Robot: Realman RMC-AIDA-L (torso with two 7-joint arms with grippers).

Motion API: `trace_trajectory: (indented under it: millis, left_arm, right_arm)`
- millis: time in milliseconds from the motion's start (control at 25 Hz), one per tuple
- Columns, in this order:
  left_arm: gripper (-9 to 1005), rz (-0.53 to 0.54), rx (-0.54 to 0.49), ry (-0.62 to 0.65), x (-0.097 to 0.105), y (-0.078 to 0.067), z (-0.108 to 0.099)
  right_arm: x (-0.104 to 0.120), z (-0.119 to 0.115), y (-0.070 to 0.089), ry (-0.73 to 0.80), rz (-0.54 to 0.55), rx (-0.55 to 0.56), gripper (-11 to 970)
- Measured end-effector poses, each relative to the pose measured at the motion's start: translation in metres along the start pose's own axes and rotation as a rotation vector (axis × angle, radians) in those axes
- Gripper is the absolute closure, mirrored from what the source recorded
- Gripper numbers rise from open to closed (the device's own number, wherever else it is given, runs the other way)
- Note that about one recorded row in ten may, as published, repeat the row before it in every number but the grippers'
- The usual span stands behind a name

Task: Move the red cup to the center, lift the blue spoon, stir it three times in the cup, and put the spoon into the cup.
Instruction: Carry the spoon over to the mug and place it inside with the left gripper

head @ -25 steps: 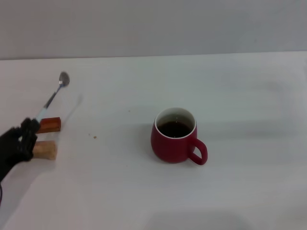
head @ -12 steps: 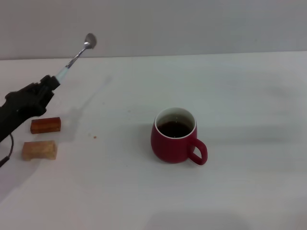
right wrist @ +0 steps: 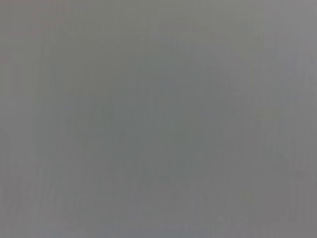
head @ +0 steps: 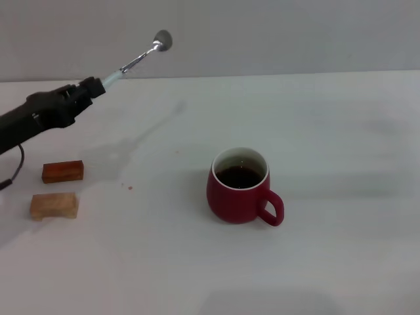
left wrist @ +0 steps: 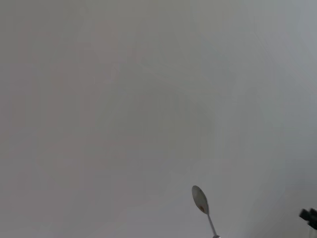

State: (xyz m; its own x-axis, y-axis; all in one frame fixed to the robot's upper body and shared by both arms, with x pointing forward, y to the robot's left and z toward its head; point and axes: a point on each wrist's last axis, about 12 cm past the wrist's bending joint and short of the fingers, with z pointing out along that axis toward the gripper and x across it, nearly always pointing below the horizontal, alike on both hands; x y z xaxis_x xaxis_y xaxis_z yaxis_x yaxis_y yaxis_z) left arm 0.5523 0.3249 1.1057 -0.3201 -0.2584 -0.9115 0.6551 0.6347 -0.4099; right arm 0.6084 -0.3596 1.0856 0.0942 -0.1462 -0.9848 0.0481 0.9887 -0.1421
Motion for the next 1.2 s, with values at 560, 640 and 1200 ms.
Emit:
trace_trajectory:
  millis: [560, 640, 1200]
  left_arm:
    - [864, 0.048, 0.147, 0.265, -0.060, -0.017, 0.029]
    - [864, 0.054, 0.161, 0.291, -0.067, -0.020, 0.032]
    - [864, 0.120, 0.229, 0.499, -0.087, -0.040, 0.057]
  right_arm:
    - [0.003, -0.002, 0.001, 0.015, 0.005, 0.003, 454]
    - [0.004, -0.003, 0.001, 0.017, 0.006, 0.004, 454]
    - [0.006, -0.004, 0.006, 0.021, 0.014, -0.001, 453]
